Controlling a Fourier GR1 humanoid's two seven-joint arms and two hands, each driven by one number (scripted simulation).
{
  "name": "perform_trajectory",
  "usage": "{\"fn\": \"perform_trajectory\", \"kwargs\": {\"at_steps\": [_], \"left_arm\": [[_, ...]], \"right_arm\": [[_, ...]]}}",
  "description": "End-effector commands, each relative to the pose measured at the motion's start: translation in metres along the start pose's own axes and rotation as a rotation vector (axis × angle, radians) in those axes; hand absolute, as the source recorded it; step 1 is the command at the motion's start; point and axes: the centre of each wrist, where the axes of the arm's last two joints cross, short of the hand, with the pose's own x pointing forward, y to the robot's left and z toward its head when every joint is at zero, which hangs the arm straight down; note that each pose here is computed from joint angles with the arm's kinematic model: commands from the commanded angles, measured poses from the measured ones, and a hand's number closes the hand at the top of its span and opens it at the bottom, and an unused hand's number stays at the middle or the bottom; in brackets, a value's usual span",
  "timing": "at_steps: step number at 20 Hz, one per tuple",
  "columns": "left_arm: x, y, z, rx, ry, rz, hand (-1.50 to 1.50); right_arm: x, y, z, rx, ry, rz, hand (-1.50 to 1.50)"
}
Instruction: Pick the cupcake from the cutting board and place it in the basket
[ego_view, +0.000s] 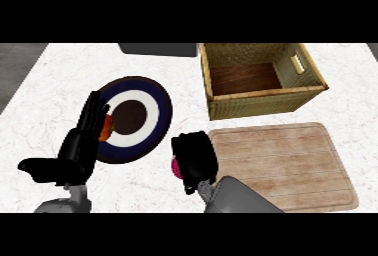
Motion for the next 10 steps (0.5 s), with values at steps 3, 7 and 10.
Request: {"fn": "perform_trajectory", "kwargs": {"at_steps": [3, 7, 10], "left_arm": [[-0.008, 0.000, 0.000, 0.019, 0.007, -0.009, 0.00], [-0.005, -0.013, 0.001, 0.006, 0.015, -0.006, 0.00], [0.006, 0.006, -0.001, 0.032, 0.002, -0.017, 0.00]], "right_arm": [[0.042, -0.023, 0.028, -0.133, -0.098, -0.250, 1.50], [0.065, -0.064, 0.054, -0.249, -0.164, -0.417, 1.50], [0.074, -0.104, 0.080, -0.336, -0.244, -0.483, 1.50]]}}
